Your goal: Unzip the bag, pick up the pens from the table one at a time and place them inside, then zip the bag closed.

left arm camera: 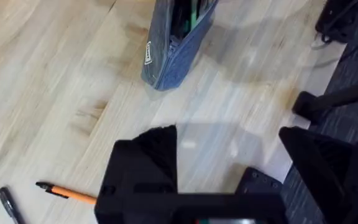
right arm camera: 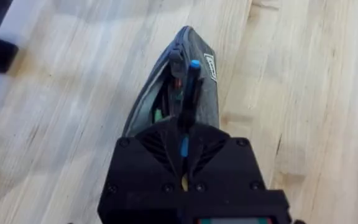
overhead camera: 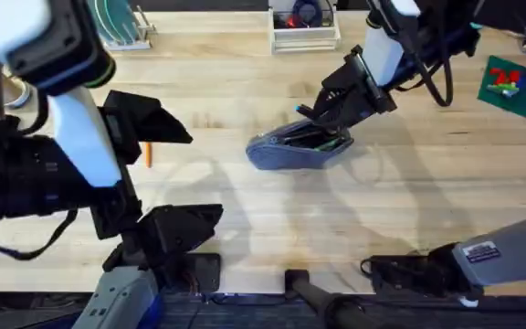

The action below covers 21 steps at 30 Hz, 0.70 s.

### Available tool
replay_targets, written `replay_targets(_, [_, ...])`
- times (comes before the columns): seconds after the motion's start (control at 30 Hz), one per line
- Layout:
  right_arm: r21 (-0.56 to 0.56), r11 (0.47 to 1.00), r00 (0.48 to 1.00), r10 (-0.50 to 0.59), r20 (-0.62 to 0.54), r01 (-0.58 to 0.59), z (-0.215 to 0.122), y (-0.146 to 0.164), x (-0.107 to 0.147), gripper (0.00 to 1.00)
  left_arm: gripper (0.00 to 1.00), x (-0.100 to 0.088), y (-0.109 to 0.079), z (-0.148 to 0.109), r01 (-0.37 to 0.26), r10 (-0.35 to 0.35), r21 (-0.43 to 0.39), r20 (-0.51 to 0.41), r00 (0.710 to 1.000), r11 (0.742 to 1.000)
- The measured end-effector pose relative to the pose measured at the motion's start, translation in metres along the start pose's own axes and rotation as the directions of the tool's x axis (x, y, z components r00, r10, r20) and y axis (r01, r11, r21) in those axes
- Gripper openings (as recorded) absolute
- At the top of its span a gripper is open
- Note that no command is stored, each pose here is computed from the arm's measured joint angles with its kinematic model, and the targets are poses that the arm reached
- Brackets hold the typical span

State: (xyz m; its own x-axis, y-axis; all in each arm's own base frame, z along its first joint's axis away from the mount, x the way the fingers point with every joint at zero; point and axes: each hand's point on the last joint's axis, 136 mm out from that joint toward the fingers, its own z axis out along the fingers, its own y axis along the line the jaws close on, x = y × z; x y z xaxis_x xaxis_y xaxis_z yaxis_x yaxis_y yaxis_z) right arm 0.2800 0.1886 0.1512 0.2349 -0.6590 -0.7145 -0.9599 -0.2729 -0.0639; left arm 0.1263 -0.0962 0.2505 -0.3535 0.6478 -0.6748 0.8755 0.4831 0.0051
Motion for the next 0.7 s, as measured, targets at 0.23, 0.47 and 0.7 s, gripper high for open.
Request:
replay_targets(0.23, [-0.008, 1.0, 1.0, 0.004, 0.0, -0.004, 0.0024, 0.0003, 0.0011, 0.13, 0.995, 0.0, 0.0, 0.0, 0.0, 0.0, 0.0, 0.0, 1.0, 1.0])
replay_targets(0.47, [-0.014, 1.0, 1.0, 0.025, 0.001, -0.025, 0.0041, 0.0007, 0.0007, 0.83, 0.995, 0.0, 0.0, 0.0, 0.0, 0.0, 0.0, 0.0, 1.0, 1.0])
replay_targets(0.7, [-0.013, 0.999, 0.999, 0.052, 0.0, -0.052, 0.0041, 0.0006, 0.0007, 0.997, 0.996, 0.0, 0.0, 0.0, 0.0, 0.0, 0.0, 0.0, 1.0, 1.0])
